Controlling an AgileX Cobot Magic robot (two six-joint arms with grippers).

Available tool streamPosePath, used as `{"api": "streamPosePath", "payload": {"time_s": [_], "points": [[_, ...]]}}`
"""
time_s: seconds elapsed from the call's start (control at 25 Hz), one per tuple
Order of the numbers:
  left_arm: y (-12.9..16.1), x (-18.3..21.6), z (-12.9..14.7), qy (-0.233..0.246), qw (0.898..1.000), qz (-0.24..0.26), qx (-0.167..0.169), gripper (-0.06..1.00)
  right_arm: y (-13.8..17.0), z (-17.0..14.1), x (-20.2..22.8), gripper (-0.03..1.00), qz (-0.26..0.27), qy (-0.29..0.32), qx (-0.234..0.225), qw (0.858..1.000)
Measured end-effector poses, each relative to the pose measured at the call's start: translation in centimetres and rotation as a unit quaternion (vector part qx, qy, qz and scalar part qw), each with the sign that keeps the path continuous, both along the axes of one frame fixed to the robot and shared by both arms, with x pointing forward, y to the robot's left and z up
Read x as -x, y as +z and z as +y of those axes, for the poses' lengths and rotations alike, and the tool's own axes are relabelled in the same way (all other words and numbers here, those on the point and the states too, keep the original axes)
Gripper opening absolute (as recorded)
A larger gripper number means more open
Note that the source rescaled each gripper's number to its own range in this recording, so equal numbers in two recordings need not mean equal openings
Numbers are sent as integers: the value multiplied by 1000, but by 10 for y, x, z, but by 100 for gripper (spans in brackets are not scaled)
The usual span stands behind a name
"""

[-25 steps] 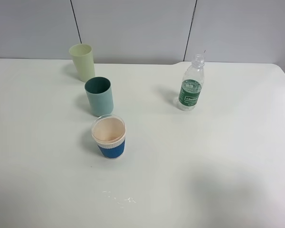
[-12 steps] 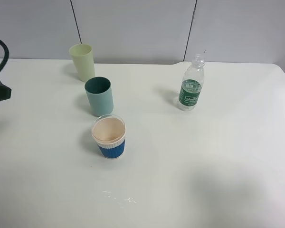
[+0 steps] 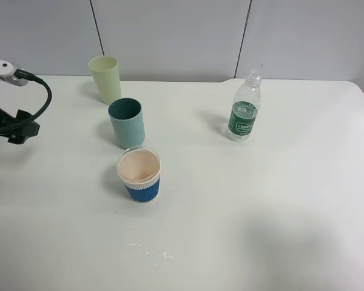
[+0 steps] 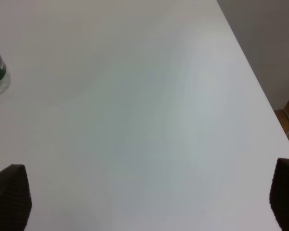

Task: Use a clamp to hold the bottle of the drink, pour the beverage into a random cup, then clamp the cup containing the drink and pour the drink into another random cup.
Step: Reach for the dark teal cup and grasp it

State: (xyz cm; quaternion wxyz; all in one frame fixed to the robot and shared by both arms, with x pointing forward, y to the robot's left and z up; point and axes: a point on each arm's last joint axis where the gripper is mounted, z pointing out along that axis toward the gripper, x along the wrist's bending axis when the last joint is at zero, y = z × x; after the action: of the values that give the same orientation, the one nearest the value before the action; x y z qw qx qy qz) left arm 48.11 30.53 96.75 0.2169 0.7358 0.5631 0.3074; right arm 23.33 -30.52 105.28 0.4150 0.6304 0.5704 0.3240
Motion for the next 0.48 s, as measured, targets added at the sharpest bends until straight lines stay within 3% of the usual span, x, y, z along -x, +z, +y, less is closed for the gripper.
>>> {"api": "streamPosePath", "payload": {"time_s": [0.16, 0.32, 0.48], "points": [[-16, -13, -3, -33, 999, -9, -7, 100, 0, 0, 0, 99, 0, 0, 0, 1000], [-32, -23, -10, -62, 998, -15, 15, 100, 0, 0, 0, 99, 0, 0, 0, 1000], [-44, -31, -21, -123, 991, -30, 36, 100, 0, 0, 0, 99, 0, 0, 0, 1000]]}}
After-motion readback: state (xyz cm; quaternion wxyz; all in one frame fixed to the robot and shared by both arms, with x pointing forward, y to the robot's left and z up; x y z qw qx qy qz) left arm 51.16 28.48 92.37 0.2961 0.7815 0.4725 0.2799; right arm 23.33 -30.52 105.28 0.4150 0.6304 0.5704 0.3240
